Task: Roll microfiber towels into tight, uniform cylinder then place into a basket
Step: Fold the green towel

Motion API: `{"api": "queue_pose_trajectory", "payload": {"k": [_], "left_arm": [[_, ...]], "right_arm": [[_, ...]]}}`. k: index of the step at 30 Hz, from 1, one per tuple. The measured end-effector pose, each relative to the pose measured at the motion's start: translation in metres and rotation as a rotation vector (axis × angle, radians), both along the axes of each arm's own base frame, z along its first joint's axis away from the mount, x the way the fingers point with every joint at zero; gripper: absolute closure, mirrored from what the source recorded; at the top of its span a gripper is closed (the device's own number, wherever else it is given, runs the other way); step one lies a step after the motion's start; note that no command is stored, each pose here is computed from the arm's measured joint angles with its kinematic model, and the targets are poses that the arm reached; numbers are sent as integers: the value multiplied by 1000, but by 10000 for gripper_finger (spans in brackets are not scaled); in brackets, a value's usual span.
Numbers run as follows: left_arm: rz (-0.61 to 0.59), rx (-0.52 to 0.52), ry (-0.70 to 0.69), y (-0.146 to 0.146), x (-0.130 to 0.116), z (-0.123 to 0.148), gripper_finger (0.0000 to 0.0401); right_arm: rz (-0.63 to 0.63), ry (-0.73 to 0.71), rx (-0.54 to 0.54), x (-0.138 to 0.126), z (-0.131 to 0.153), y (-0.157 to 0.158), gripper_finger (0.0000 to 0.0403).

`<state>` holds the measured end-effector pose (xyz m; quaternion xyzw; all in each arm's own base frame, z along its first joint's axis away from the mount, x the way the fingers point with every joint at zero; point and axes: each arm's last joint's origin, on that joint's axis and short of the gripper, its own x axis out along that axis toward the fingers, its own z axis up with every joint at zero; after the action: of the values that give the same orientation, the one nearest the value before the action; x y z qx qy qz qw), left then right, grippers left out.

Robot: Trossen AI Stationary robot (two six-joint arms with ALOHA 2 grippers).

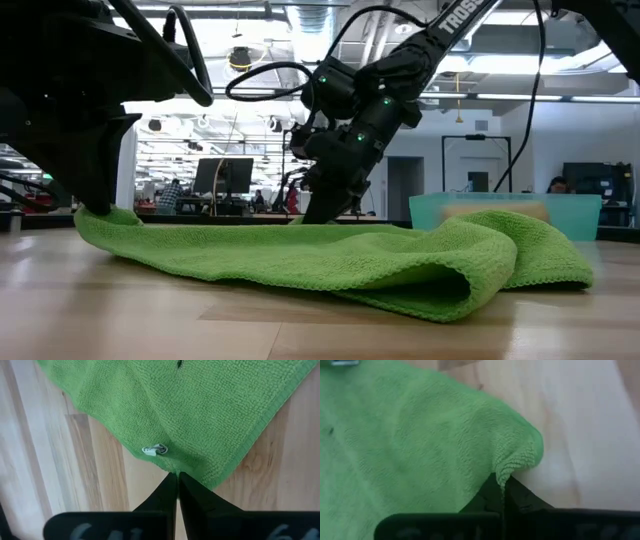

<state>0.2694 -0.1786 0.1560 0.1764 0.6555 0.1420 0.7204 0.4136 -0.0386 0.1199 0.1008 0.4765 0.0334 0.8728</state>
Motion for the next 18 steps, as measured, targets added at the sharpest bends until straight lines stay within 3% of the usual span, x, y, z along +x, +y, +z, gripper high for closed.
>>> {"api": "queue_pose_trajectory", "payload": {"k": [6, 14, 18], "left_arm": [[9, 6, -5, 3, 2, 0, 397], [133, -6, -57, 7, 5, 0, 397], [210, 34, -166, 8, 7, 1, 397]], "right_arm": [[9, 14, -52, 0, 1, 16, 383], [35, 37, -195, -2, 3, 42, 387], [50, 61, -266, -8, 11, 52, 391]]}}
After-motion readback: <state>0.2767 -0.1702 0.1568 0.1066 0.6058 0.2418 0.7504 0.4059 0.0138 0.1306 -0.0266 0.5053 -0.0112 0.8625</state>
